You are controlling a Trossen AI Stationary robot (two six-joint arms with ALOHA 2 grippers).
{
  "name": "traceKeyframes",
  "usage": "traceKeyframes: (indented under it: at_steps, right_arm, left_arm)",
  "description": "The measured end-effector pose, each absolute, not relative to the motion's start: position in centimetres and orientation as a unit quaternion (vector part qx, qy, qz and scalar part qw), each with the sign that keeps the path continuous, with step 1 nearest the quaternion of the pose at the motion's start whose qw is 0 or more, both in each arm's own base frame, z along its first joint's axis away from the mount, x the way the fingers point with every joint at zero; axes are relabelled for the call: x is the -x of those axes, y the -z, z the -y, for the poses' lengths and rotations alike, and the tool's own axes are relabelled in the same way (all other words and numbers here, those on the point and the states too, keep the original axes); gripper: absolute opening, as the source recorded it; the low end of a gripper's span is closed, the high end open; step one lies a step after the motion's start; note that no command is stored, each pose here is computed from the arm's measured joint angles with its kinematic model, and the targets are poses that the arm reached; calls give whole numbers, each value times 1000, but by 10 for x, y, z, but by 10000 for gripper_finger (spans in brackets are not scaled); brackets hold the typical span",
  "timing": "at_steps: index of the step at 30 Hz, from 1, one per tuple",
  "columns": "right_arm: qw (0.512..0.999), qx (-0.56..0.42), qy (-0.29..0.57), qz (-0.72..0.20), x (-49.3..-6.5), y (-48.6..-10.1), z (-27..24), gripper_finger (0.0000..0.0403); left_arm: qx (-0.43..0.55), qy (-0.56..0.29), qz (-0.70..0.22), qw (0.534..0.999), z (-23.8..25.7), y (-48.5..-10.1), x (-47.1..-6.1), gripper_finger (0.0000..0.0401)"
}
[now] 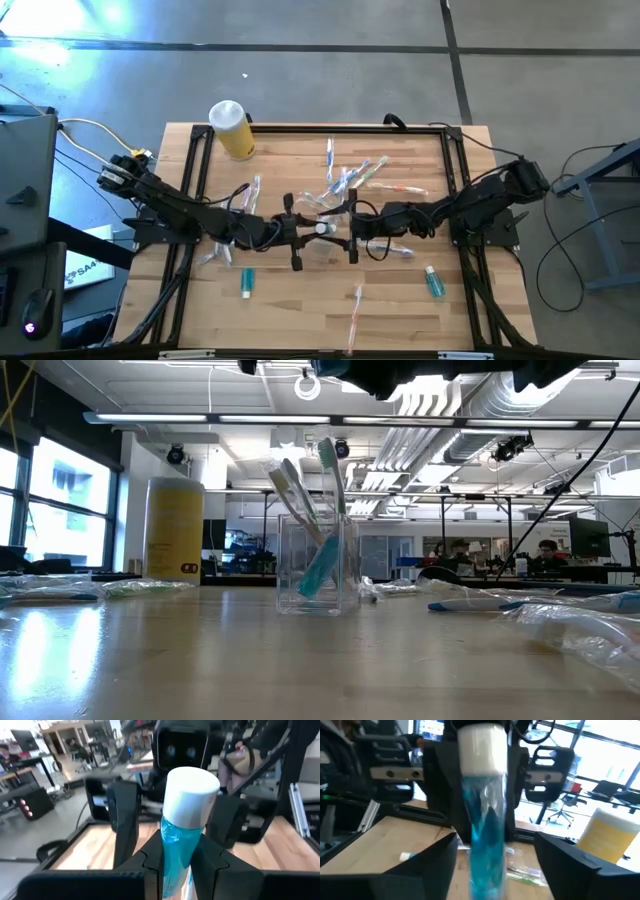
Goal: Pick & Place toothbrushing station
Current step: Put the blue mouthwash into the transparent organizer
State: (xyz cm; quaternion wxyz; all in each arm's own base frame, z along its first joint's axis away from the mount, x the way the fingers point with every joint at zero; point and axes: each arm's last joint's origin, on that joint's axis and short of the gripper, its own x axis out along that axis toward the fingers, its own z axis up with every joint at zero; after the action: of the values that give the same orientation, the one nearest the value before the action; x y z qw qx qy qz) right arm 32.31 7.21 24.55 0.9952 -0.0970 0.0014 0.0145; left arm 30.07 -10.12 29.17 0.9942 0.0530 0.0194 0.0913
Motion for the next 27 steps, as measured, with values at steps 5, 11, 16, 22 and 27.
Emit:
traceKeyframes:
  at_steps: [5,11,16,22,27]
  right_arm:
    - [991,132,-21,-8,-323,-244,-73,174]
    - [989,144,-14,-17,-324,-242,-68,69]
    - [988,153,-11,-22,-324,-242,-68,69]
    - [986,157,-18,-56,-323,-235,-69,68]
    - [986,141,-21,-82,-322,-230,-70,68]
  left_arm:
    - [-45,-93,-13,995,101,-293,-301,54]
    - [-47,-105,-15,993,100,-292,-301,54]
    - [-60,-103,-19,993,101,-292,-301,55]
    - [-60,-98,-28,993,101,-291,-301,162]
    - [-53,-84,-67,993,102,-305,-298,245]
